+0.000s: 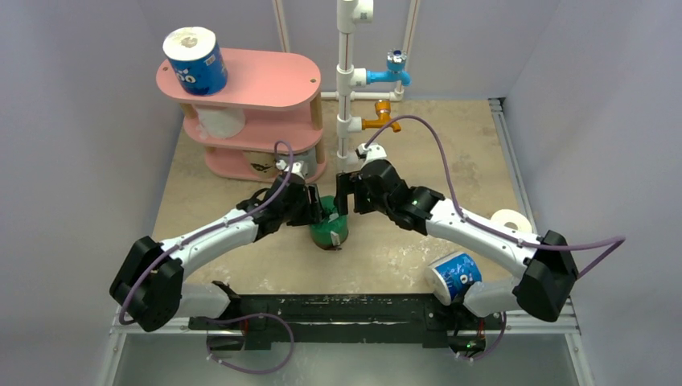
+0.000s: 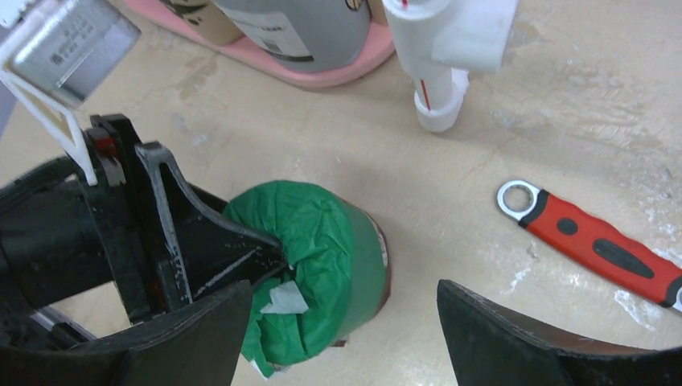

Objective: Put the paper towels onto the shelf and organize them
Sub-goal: Pick up the paper towel from the center of the board.

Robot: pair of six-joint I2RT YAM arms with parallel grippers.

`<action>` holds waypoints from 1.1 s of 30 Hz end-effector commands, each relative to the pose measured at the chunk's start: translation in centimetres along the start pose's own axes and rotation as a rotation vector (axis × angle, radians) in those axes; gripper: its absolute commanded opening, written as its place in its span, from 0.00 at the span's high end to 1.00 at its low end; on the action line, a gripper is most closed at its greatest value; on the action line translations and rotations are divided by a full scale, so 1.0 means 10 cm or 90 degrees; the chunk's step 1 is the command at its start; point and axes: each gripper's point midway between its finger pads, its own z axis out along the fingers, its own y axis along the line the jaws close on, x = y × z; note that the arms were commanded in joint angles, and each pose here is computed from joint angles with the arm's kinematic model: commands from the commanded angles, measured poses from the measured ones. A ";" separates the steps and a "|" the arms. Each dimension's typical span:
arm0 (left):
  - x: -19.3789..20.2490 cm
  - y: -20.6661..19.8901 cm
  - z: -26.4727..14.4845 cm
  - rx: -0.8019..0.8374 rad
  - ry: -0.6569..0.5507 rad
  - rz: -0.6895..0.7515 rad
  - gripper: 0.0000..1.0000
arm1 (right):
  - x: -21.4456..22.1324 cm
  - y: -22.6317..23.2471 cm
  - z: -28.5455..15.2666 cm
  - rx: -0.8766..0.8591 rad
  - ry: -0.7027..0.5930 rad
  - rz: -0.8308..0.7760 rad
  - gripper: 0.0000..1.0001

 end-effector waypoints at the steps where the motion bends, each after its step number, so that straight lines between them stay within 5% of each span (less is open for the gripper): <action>1: 0.13 0.08 0.14 -0.030 0.032 0.016 0.44 | 0.08 -0.10 -0.01 0.014 -0.004 0.005 0.14; 22: 0.42 0.32 0.31 -0.137 0.094 0.093 0.46 | 0.12 -0.37 -0.26 0.046 -0.030 0.008 0.14; 33: 0.30 0.30 -0.06 -0.141 0.044 0.058 0.85 | 0.09 -0.37 -0.30 0.036 -0.042 0.009 0.14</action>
